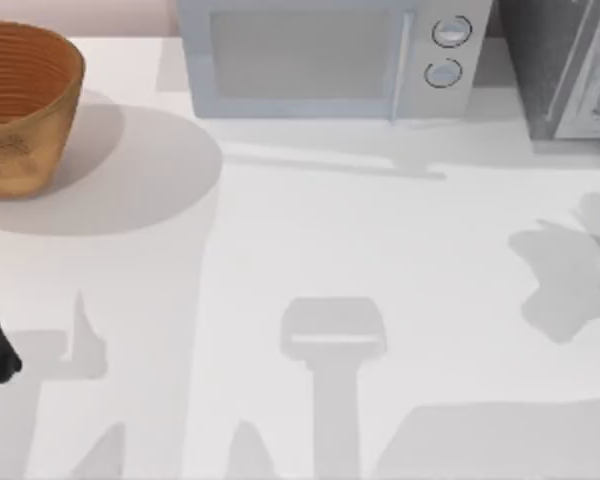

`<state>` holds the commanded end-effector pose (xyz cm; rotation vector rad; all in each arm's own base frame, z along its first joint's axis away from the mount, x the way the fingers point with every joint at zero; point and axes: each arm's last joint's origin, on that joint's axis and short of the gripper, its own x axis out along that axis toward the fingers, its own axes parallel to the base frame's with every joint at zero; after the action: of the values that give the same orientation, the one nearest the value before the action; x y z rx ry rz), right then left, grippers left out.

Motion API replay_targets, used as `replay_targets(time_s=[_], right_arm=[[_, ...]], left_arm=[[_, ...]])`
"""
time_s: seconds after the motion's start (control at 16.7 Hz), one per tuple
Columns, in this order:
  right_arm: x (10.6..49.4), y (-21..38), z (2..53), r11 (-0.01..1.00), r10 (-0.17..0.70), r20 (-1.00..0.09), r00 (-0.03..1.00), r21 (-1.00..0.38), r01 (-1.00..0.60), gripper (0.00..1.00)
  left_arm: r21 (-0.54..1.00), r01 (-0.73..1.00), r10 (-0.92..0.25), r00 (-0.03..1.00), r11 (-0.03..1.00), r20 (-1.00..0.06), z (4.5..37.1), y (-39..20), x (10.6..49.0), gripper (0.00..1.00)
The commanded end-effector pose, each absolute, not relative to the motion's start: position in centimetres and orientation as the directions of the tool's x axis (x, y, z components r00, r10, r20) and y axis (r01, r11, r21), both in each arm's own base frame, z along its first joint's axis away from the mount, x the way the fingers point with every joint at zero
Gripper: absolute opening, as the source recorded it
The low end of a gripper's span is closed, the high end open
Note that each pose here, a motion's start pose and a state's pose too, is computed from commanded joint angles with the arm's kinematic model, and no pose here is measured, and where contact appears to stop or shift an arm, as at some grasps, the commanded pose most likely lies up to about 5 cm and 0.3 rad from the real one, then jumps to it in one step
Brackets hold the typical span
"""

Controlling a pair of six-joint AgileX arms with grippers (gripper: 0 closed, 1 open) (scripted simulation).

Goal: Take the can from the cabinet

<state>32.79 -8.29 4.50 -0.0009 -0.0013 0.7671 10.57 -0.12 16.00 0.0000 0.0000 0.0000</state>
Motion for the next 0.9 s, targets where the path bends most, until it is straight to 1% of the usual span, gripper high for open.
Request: replay_targets(time_s=[0.24,0.9], right_arm=[[33.0,-8.07,4.4,0.72,0.694,0.0,0.72,0.0,-0.694,0.0],[33.0,-8.07,4.4,0.72,0.694,0.0,0.72,0.0,-0.694,0.83]], left_arm=[[0.0,0.0,0.0,1.0,1.0,0.0,16.0,-0.12,10.57,1.0],[0.0,0.0,0.0,1.0,1.0,0.0,16.0,-0.12,10.57,1.0]])
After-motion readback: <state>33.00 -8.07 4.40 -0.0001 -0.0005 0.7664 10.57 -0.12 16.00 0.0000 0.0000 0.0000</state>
